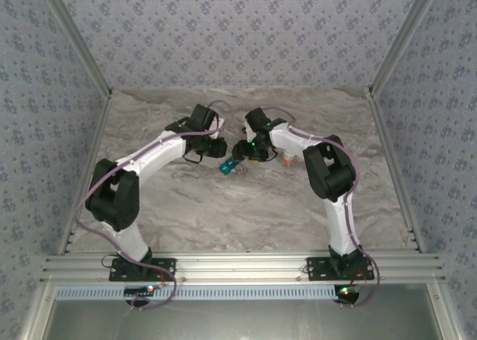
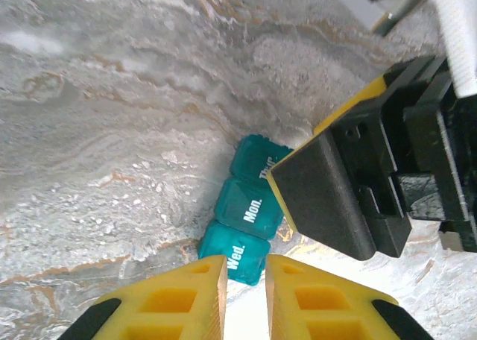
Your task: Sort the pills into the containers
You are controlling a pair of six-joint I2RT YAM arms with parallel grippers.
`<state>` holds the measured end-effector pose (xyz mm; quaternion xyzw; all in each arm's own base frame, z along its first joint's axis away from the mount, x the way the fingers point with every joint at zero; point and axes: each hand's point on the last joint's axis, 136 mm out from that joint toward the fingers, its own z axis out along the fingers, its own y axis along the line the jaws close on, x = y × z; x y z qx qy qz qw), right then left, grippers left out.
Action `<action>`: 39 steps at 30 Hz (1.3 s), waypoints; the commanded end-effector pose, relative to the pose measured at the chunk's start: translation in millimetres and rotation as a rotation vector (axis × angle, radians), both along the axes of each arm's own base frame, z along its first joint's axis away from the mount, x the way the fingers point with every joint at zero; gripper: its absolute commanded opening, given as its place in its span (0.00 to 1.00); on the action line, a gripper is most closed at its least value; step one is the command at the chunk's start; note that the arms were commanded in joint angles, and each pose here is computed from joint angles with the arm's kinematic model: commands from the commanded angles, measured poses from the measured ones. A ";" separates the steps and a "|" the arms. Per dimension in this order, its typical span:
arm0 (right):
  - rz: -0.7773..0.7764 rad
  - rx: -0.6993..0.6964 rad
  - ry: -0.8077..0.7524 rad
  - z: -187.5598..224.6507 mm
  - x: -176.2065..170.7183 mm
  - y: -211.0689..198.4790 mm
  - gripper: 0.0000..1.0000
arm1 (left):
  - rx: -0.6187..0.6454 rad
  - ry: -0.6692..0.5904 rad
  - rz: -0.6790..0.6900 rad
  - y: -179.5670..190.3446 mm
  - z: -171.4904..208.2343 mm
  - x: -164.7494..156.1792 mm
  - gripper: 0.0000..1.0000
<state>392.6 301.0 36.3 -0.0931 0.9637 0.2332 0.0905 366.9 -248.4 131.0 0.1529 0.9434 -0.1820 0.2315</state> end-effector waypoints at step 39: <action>-1.008 -0.381 -0.626 178.9 -38.3 -372.7 0.99 | 0.265 -0.824 0.539 220.3 124.5 -10.8 0.98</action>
